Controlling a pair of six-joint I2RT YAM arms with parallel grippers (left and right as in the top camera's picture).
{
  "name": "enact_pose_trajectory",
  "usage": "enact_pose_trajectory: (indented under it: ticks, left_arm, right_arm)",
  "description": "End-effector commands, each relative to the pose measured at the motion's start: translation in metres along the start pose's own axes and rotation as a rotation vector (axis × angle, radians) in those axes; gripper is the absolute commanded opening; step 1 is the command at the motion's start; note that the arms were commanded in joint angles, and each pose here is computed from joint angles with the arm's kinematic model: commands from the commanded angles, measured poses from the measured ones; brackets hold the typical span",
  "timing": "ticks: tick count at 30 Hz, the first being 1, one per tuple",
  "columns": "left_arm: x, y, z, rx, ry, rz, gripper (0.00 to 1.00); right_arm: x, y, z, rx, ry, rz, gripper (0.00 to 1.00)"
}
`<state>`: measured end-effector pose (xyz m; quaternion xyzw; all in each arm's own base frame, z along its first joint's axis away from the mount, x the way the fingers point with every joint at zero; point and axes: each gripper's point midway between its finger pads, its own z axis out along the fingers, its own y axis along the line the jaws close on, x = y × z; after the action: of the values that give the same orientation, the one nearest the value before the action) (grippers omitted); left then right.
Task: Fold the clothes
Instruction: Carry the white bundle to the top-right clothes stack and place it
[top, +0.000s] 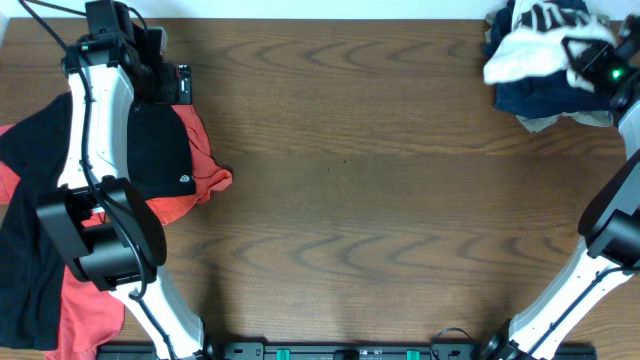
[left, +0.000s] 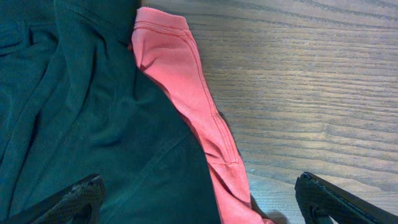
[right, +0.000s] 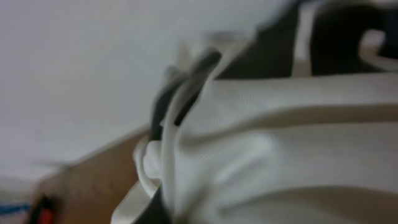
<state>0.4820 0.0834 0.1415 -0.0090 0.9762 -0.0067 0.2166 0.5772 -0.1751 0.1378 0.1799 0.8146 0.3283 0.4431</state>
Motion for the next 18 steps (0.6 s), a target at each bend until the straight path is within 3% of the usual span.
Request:
enact_pose_trajectory:
  ticks: [1, 5, 11, 12, 18]
  left_arm:
    - [0.000, 0.000, -0.001, -0.002, -0.002, -0.010, 0.99]
    - [0.000, 0.000, -0.001, -0.002, -0.002, -0.010, 0.99]
    - [0.000, 0.000, -0.001, -0.002, -0.002, -0.010, 0.99]
    - [0.000, 0.000, -0.001, -0.002, -0.002, -0.010, 0.99]
    - [0.000, 0.000, -0.001, -0.002, -0.001, -0.010, 0.99]
  right_arm:
    - [-0.005, -0.011, -0.011, 0.065, 0.010, -0.119, 0.39]
    - [0.001, -0.032, -0.028, 0.139, 0.040, -0.063, 0.68]
    - [-0.022, -0.014, -0.077, 0.209, 0.011, -0.107, 0.89]
    - [-0.027, -0.002, -0.086, 0.208, 0.005, -0.147, 0.99]
    - [-0.053, 0.068, -0.118, 0.274, -0.061, -0.353, 0.99]
